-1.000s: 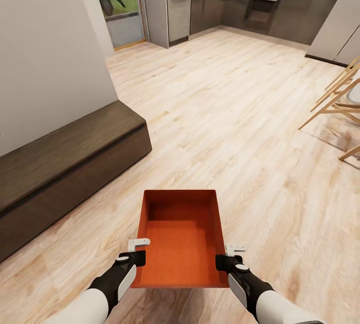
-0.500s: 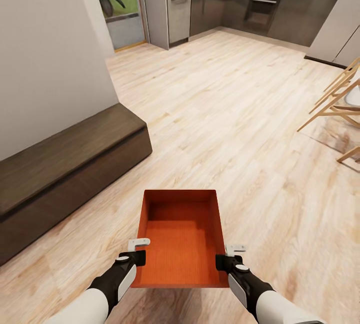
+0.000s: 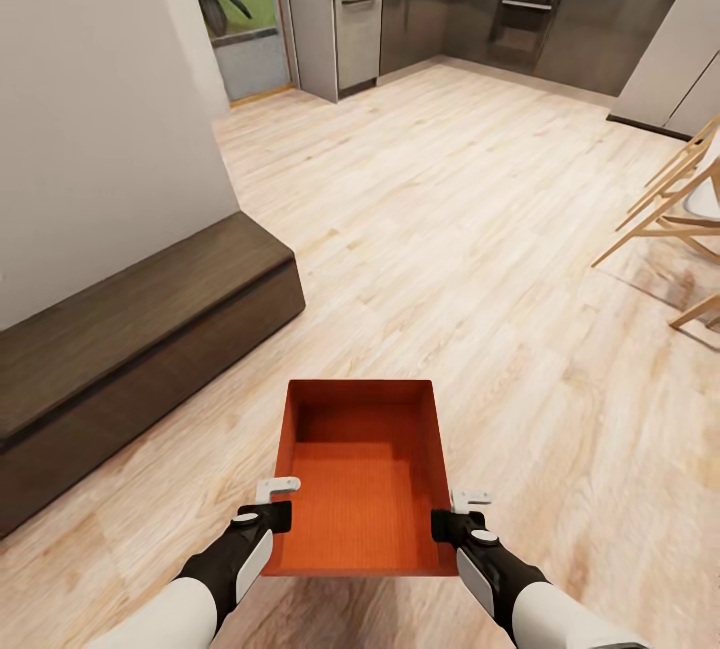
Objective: Move the two storage containers from the living room to the garage. In the garage, place one container on the floor and stack the other container on top of it (either order is fine).
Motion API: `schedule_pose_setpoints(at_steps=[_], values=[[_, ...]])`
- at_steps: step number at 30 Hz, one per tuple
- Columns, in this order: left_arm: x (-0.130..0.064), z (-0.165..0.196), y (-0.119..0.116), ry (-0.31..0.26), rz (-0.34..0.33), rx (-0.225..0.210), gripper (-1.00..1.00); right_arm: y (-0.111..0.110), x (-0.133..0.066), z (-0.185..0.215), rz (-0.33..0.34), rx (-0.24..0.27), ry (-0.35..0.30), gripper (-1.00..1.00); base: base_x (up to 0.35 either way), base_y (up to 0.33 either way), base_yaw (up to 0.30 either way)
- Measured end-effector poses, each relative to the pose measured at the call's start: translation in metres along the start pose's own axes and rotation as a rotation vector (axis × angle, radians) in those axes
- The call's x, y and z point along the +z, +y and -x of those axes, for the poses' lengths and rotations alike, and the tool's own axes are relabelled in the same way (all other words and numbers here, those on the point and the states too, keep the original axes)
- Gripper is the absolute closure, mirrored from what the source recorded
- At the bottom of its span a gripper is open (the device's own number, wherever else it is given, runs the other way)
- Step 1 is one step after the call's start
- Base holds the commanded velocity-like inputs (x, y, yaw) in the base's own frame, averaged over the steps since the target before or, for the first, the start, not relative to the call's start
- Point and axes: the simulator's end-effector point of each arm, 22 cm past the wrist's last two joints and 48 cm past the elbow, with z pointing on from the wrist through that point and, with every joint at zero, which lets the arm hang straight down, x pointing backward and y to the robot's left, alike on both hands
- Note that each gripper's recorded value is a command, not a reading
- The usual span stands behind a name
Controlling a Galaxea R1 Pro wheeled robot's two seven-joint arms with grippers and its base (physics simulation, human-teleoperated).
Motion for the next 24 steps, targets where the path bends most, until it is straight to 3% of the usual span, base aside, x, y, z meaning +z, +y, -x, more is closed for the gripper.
schedule_pose_setpoints(at_steps=[24], values=[[-0.038,0.012,0.002,0.001,0.000,0.000,1.00,0.001,-0.037,0.015,0.000,0.000,0.001,1.00,0.000,0.000,0.000]])
